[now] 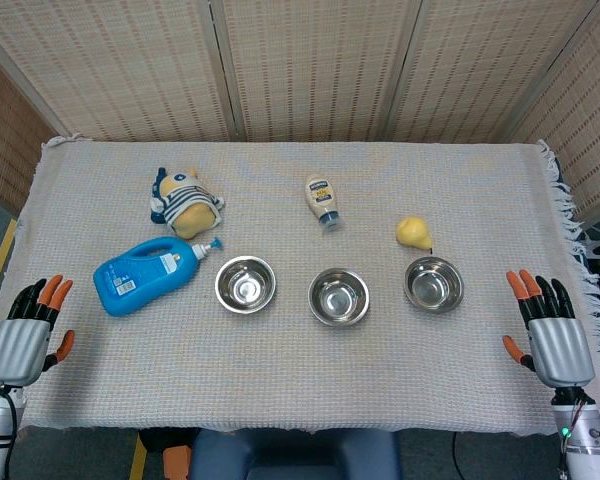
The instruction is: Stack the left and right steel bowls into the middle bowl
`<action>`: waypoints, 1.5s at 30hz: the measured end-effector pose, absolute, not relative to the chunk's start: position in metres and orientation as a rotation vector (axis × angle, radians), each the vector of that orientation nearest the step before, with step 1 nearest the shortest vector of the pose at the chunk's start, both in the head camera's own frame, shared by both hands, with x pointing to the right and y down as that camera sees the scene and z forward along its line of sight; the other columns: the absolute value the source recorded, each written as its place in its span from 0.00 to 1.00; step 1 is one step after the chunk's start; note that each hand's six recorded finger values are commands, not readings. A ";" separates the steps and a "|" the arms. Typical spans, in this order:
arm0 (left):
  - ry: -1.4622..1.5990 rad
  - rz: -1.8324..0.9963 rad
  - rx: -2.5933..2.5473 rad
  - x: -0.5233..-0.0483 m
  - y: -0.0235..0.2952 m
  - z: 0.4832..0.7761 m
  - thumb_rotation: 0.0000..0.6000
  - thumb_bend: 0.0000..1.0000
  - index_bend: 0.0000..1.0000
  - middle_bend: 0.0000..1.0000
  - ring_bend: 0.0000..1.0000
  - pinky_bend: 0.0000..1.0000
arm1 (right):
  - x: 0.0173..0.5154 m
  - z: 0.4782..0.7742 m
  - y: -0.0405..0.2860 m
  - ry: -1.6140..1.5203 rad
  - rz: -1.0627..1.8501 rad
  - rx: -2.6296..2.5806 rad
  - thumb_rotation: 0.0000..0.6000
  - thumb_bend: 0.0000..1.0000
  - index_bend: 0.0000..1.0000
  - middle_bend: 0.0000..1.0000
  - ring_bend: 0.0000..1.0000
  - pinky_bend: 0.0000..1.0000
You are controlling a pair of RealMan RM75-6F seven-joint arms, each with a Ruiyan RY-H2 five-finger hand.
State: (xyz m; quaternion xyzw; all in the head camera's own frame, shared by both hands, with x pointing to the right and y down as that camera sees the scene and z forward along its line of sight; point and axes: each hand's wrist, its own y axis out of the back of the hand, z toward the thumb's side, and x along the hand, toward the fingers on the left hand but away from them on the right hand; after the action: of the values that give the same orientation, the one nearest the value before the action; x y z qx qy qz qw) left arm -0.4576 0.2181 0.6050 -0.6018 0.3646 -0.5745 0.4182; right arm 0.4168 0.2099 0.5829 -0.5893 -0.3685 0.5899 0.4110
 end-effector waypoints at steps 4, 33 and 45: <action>0.886 -1.432 -1.539 -0.448 0.217 0.614 1.00 0.41 0.00 0.00 0.00 0.09 | 0.417 0.583 0.209 -0.931 1.489 -1.475 1.00 0.16 0.00 0.00 0.00 0.00; 0.519 -1.214 -1.729 -0.261 0.174 0.746 1.00 0.41 0.11 0.00 0.00 0.07 | 0.438 0.587 0.201 -0.957 1.596 -1.445 1.00 0.16 0.00 0.00 0.00 0.00; 0.516 -1.134 -1.735 -0.237 0.181 0.754 1.00 0.48 0.60 0.08 0.00 0.09 | 0.441 0.583 0.202 -0.958 1.608 -1.464 1.00 0.16 0.00 0.00 0.00 0.00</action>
State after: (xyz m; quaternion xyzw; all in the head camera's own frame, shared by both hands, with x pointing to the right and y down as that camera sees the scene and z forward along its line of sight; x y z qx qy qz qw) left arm -0.2372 0.1806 0.7544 -0.7117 0.2115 -0.4652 0.4821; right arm 0.4410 0.2023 0.5835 -0.5715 -0.3740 0.6278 0.3734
